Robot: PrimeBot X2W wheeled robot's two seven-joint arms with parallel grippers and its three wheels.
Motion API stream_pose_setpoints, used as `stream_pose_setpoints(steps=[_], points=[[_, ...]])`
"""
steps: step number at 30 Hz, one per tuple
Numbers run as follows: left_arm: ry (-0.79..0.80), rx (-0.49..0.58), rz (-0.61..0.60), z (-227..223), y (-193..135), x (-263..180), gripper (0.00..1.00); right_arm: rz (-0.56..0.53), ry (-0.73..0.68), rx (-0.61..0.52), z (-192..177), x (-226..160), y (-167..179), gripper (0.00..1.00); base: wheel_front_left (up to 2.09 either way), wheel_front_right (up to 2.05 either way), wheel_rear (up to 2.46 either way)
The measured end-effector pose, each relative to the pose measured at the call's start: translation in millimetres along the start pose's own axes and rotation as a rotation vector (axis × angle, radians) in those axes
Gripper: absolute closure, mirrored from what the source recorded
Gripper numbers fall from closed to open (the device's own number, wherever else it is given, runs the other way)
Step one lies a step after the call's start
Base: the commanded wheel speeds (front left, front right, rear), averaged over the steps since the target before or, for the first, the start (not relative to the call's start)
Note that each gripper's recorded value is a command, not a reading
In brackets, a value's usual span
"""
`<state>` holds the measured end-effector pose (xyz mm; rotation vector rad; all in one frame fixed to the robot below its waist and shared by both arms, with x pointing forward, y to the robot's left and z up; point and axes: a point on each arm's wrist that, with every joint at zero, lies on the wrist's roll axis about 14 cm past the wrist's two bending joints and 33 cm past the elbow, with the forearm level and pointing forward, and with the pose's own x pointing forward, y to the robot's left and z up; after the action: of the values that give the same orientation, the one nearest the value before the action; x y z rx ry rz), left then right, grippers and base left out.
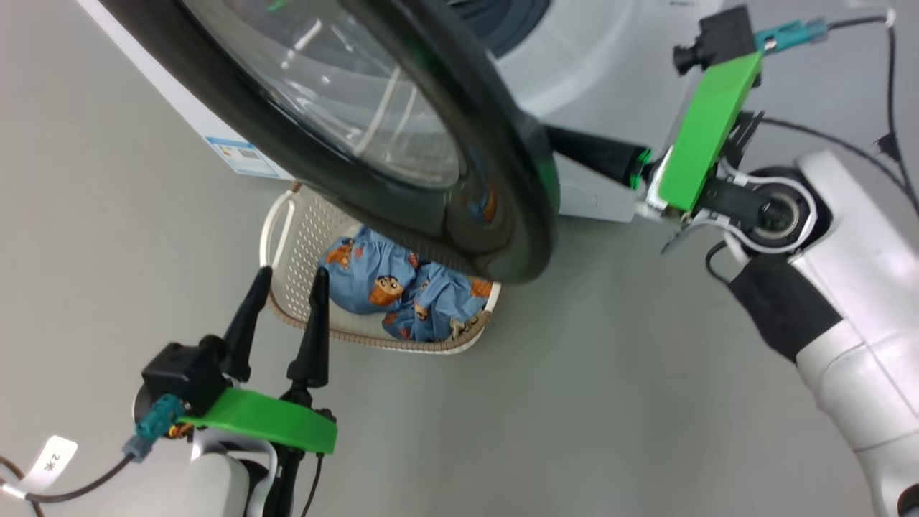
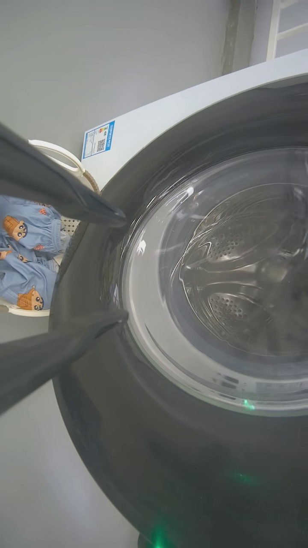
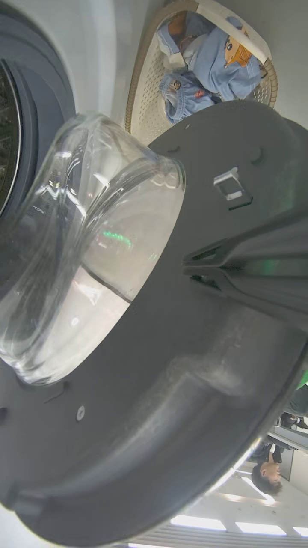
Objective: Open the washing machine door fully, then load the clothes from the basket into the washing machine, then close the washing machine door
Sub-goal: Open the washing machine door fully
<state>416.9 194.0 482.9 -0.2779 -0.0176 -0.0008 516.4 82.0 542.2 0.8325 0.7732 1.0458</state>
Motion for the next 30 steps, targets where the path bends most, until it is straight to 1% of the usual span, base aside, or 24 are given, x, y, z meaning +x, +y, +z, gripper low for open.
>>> stream_pose_setpoints(steps=[8,11,23,25,30], points=[[-0.014,0.007,0.009,8.1,1.4,-19.1,0.0,0.059,0.08,-0.03,-33.2,3.3,32.7,1.0,0.0,0.0,0.0],[-0.027,0.01,0.022,13.7,5.0,-25.5,0.0,0.094,0.139,-0.041,-54.3,8.6,46.6,1.0,0.0,0.0,0.0],[-0.05,0.011,0.059,22.8,14.1,-45.0,0.0,0.175,0.286,-0.06,-113.7,24.0,81.1,1.0,0.0,0.0,0.0],[-0.055,0.012,0.06,24.7,14.6,-46.2,0.0,0.177,0.296,-0.066,-117.9,25.3,83.7,1.0,0.0,0.0,0.0],[-0.062,0.015,0.06,27.5,15.0,-48.1,0.0,0.168,0.262,-0.076,-113.3,24.8,84.9,1.0,0.0,0.0,0.0]])
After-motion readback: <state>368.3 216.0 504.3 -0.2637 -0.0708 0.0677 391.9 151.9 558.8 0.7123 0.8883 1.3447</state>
